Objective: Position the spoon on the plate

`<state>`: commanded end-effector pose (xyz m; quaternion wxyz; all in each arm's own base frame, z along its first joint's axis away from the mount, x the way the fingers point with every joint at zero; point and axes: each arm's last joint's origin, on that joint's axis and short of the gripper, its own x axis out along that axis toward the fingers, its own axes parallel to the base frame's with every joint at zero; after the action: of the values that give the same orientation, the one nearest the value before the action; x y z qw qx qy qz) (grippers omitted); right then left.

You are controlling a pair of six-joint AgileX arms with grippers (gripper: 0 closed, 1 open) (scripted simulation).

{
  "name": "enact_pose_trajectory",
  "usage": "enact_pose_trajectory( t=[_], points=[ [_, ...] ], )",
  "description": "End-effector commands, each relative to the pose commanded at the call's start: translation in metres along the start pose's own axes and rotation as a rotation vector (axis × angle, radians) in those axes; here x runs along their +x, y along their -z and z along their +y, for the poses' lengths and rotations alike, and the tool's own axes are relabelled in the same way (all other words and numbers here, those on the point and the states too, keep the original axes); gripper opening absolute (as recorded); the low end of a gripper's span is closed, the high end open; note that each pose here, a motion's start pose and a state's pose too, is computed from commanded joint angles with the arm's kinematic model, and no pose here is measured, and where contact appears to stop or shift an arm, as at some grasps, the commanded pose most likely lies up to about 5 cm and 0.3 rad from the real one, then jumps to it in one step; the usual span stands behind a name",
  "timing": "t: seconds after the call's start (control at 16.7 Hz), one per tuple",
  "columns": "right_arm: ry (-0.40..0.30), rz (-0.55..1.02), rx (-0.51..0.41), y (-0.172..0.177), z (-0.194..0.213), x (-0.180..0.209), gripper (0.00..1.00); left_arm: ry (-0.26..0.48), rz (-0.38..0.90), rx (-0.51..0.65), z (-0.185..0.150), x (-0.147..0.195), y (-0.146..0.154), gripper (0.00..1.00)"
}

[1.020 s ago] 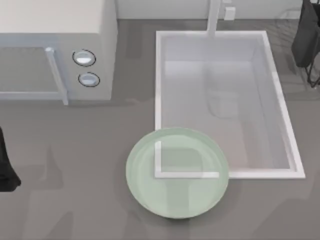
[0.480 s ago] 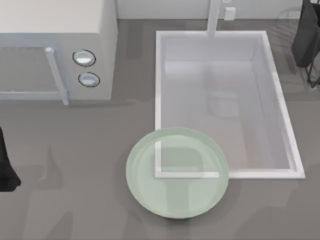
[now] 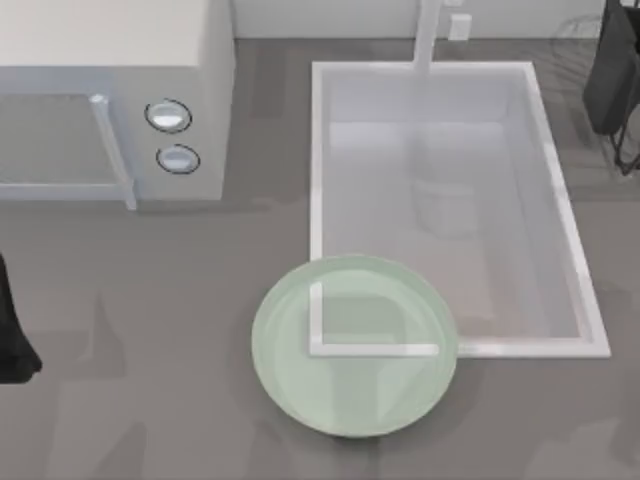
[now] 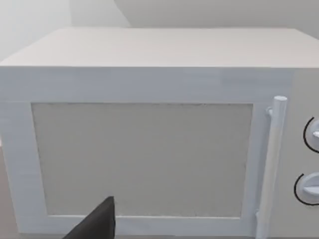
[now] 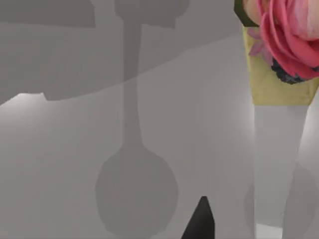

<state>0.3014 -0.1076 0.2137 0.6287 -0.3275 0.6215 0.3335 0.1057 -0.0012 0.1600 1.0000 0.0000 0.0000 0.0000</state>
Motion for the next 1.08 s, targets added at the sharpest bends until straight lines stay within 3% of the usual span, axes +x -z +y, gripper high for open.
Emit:
enact_pose_trajectory(
  t=[0.18,0.48,0.84,1.08],
  points=[
    [-0.023,0.007,-0.441,-0.046,-0.002,0.005,0.00,0.000,0.000,0.000,0.000,0.000,0.000,1.00],
    [-0.090,-0.002,-1.385,-0.140,0.020,0.021,0.00,0.000,0.000,0.000,0.000,0.000,0.000,1.00],
    [-0.137,-0.047,-2.544,-0.248,0.095,0.038,0.00,0.000,0.000,0.000,0.000,0.000,0.000,1.00],
    [-0.123,-0.055,-3.154,-0.298,0.157,0.042,0.00,0.000,0.000,0.000,0.000,0.000,0.000,1.00]
  ],
)
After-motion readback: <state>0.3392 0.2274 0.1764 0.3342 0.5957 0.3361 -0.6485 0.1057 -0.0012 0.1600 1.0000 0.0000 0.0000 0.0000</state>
